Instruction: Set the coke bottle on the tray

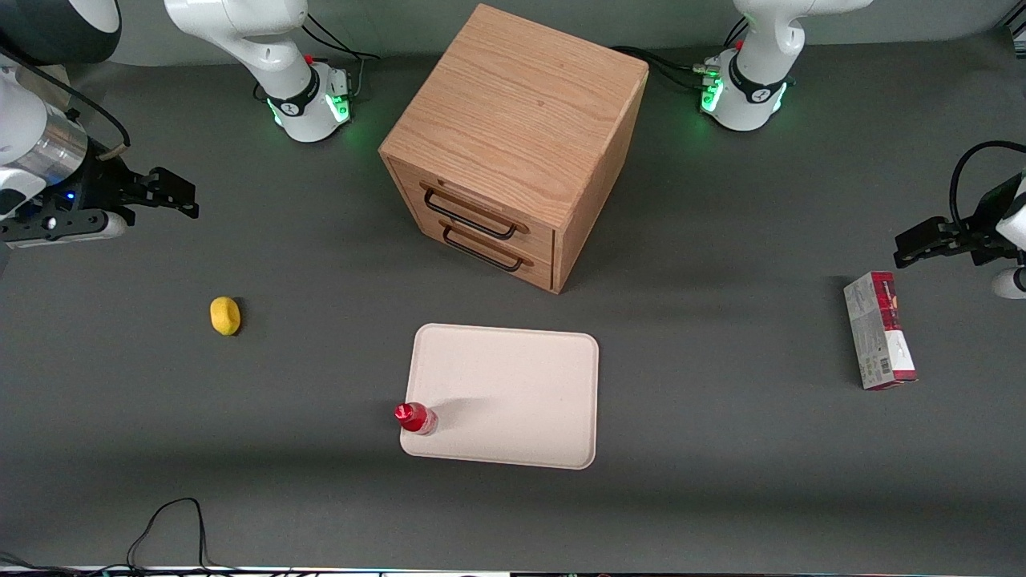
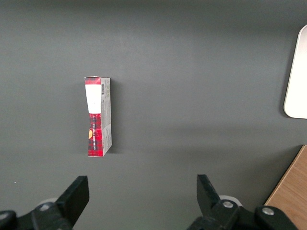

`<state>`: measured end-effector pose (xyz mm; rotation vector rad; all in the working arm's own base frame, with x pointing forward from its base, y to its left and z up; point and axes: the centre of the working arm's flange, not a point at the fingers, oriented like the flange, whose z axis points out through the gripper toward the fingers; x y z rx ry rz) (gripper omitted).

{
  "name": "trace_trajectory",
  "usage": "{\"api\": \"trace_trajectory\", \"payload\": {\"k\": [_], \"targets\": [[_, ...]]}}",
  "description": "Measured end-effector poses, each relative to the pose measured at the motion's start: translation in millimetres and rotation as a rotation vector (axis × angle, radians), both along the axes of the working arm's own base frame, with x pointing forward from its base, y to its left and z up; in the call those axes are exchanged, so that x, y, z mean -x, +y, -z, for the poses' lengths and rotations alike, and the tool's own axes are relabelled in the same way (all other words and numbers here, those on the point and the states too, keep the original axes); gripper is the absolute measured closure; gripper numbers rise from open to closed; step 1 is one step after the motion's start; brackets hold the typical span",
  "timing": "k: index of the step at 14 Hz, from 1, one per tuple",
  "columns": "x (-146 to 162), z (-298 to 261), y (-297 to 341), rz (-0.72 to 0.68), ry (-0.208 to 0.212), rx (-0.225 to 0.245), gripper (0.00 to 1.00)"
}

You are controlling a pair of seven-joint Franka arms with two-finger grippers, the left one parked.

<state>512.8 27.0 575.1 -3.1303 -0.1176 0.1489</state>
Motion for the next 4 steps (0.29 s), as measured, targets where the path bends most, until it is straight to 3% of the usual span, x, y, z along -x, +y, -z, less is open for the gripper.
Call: {"api": "trace_trajectory", "payload": {"k": [4], "targets": [[-14,8,-12,0.018,0.011,-0.018,0.00]]}}
